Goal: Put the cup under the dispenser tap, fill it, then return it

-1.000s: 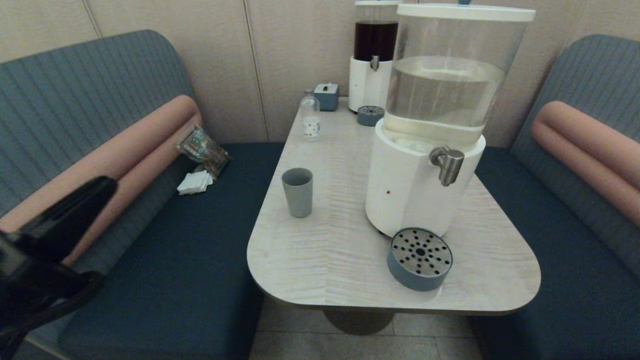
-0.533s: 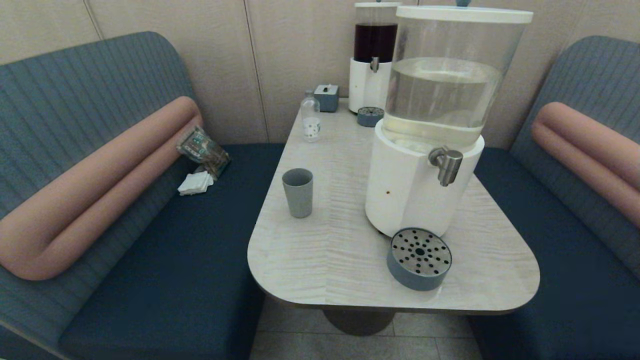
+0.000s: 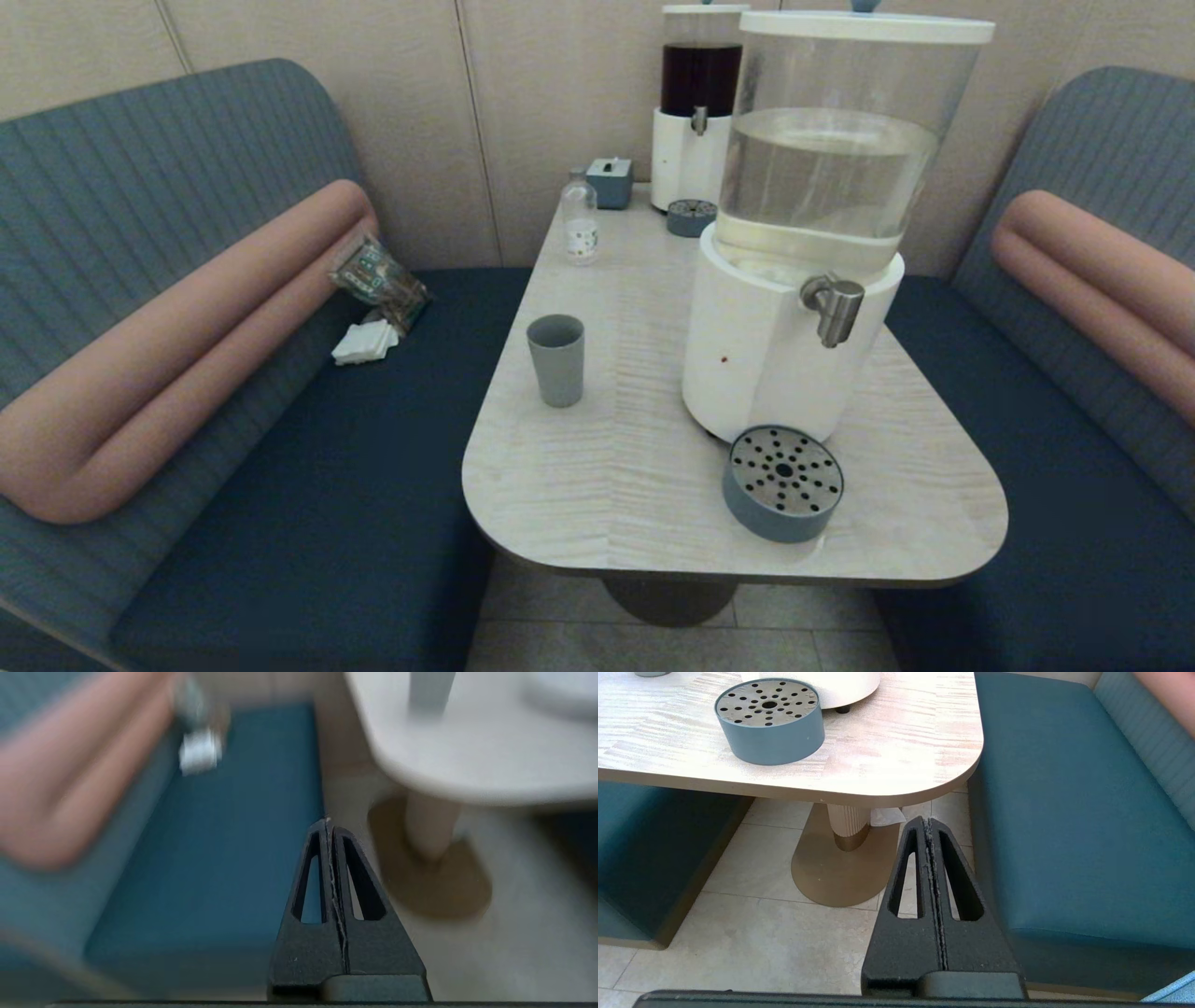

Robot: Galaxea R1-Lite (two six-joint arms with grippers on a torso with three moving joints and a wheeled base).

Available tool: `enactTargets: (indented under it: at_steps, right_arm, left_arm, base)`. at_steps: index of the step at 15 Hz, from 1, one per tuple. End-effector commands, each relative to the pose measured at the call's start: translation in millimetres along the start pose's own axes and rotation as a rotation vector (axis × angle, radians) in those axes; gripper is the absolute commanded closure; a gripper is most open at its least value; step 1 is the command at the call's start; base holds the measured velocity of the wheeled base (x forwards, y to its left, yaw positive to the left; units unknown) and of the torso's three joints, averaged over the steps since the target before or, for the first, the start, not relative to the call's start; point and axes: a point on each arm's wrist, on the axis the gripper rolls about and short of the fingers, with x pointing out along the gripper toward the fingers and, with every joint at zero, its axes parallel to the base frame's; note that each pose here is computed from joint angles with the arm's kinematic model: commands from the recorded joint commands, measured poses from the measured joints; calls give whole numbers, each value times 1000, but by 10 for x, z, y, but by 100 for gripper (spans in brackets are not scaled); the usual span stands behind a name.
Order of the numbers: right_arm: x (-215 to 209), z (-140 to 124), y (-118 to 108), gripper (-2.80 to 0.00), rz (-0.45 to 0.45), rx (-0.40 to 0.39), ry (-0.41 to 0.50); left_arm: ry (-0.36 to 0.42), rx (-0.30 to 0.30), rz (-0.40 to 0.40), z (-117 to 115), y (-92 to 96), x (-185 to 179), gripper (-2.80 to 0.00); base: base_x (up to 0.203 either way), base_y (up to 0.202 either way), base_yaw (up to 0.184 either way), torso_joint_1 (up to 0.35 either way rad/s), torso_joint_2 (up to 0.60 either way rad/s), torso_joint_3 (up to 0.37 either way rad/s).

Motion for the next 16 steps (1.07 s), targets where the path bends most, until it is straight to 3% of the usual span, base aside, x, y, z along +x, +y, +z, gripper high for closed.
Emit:
enactTargets:
  at_steps: [1, 12, 16]
  right_arm:
    - [1, 0, 0, 0, 1, -1, -1]
    - [9, -6, -1, 0, -4, -14, -11]
    - [15, 4, 0, 0, -2, 18, -34]
  left_arm:
    - [73, 1, -2, -58, -5, -11, 0]
    - [37, -10, 5, -46, -3, -1, 0]
    - [36, -10, 5, -46, -3, -2, 0]
  base:
    - [0, 0, 0, 0, 0, 0]
    - [0, 0, 0, 0, 0, 0]
    - [0, 0, 0, 0, 0, 0]
